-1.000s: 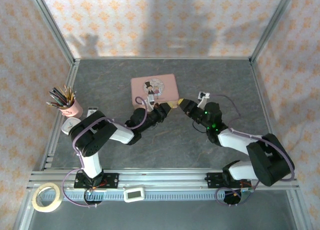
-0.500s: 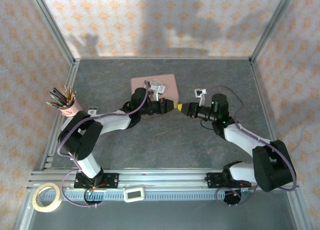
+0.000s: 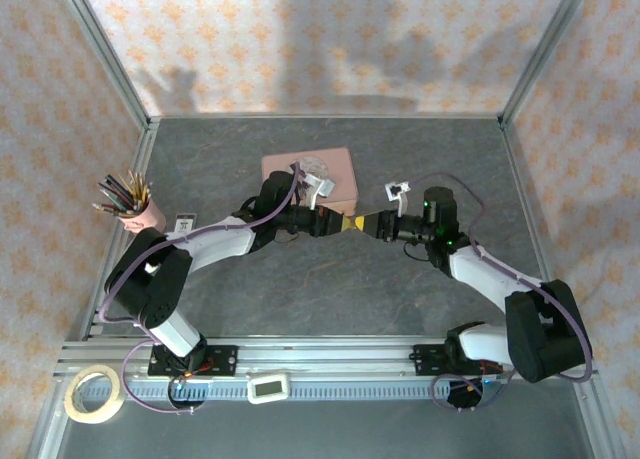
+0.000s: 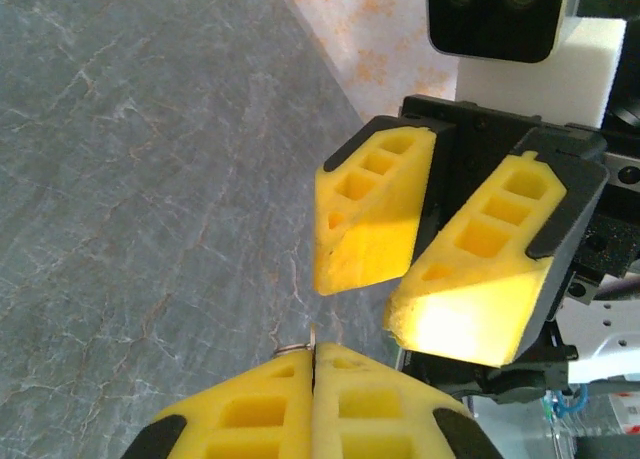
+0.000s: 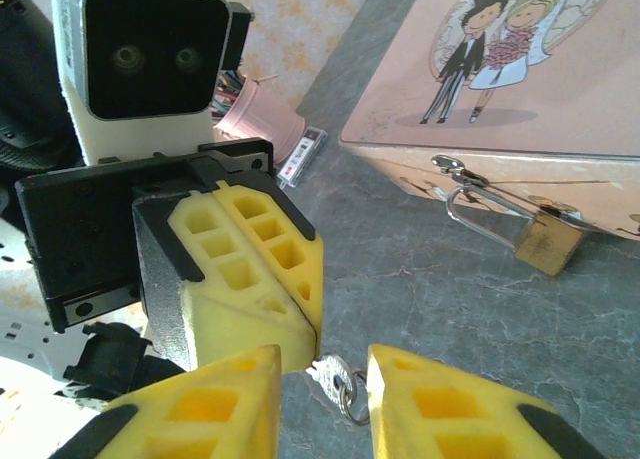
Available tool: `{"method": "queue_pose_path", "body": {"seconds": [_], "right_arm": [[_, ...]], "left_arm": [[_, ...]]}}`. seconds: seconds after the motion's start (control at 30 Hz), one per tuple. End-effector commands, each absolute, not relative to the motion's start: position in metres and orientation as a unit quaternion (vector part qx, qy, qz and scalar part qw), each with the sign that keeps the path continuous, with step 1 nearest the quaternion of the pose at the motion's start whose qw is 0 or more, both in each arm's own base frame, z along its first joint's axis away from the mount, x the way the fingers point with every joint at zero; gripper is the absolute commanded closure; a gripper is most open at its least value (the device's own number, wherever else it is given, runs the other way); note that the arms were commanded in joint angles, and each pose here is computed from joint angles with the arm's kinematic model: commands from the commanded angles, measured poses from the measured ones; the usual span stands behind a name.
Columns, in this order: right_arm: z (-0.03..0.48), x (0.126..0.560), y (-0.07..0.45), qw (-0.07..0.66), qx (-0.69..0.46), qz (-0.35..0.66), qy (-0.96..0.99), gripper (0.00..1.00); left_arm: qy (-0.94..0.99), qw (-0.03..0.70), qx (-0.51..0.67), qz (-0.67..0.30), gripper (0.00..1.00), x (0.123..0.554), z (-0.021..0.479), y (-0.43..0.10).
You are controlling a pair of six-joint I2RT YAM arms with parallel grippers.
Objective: Unlock a padlock with a key
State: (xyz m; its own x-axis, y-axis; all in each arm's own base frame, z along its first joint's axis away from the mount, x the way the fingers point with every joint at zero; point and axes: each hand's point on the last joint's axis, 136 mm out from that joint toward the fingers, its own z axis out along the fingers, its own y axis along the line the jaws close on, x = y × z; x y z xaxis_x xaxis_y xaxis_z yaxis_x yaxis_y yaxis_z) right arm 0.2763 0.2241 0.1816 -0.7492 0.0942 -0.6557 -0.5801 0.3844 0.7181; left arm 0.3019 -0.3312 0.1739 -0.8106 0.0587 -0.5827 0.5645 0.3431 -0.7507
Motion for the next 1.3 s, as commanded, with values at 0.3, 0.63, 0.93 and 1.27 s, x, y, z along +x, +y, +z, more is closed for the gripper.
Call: {"method": "queue_pose_path", "body": {"seconds": [0.3,0.63,0.93,1.27], "right_arm": [[0.184,0.270,0.226,0.321,-0.176,0.550,0.751,0.74],[0.184,0.263,0.230,0.313,-0.178,0.563,0.744,0.82],[0.192,0.263,0.233,0.316,-0.181,0.574,0.733,0.82],[0.189,0.263,0.236,0.308,-0.181,0.577,0.734,0.99]], "left_arm": [[0.740,0.251,0.234,-0.579,1.00,0.294,0.214,-0.336],[0.731,0.257,0.226,-0.590,1.00,0.296,0.222,-0.338],[0.725,0.263,0.229,-0.594,1.00,0.295,0.224,-0.338],[0.724,0.258,0.214,-0.603,1.00,0.297,0.226,-0.340]]}}
